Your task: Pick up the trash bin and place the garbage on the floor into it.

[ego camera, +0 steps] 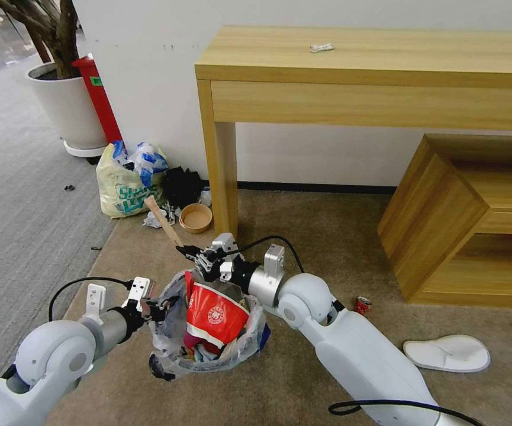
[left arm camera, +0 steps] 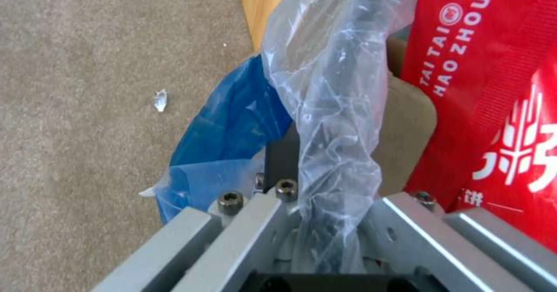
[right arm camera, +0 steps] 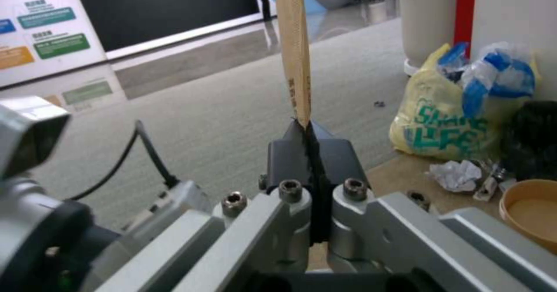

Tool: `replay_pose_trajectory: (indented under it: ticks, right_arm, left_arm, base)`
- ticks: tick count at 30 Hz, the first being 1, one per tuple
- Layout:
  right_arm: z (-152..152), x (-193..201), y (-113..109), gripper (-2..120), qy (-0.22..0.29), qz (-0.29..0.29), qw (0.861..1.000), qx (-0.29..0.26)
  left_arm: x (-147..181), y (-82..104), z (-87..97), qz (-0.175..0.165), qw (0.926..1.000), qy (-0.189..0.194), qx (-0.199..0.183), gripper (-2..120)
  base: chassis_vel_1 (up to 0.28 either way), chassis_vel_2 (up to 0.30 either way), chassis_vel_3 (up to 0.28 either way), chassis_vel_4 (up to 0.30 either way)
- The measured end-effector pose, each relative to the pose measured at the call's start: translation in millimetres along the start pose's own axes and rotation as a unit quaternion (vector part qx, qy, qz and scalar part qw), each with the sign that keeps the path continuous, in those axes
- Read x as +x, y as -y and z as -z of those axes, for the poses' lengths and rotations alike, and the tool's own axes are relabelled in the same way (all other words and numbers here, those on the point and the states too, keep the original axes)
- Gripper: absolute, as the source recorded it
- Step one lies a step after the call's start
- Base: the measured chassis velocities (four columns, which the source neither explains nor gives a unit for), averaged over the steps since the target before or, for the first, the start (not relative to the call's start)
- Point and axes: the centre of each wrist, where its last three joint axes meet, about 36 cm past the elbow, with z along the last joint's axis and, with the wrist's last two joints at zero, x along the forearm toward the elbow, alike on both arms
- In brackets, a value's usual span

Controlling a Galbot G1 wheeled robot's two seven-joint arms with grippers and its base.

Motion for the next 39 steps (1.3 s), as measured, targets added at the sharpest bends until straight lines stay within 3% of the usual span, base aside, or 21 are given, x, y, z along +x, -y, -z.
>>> replay_pose_trajectory:
  ticks: [16,37,39]
  right_arm:
    - [-34.5,5.7,7.2,0,-0.031,-0.016,0.999,-0.025]
    - [-50.0,9.2,2.5,0,-0.052,-0.032,0.998,-0.007]
    - [-48.3,8.8,1.6,6,-0.052,-0.033,0.998,-0.002]
  left_arm:
    - [5.4,1.2,4.9,-0.003,1.0000,0.008,-0.001,0]
    - [9.4,-4.5,11.4,-0.001,0.9999,0.016,0.004,0]
    - [8.8,-5.3,10.7,0.000,0.9999,0.015,0.006,0]
  base:
    - [0.000,0.000,0.000,0.000]
    - [0.000,0.000,0.000,0.000]
    - [0.000,0.000,0.000,0.000]
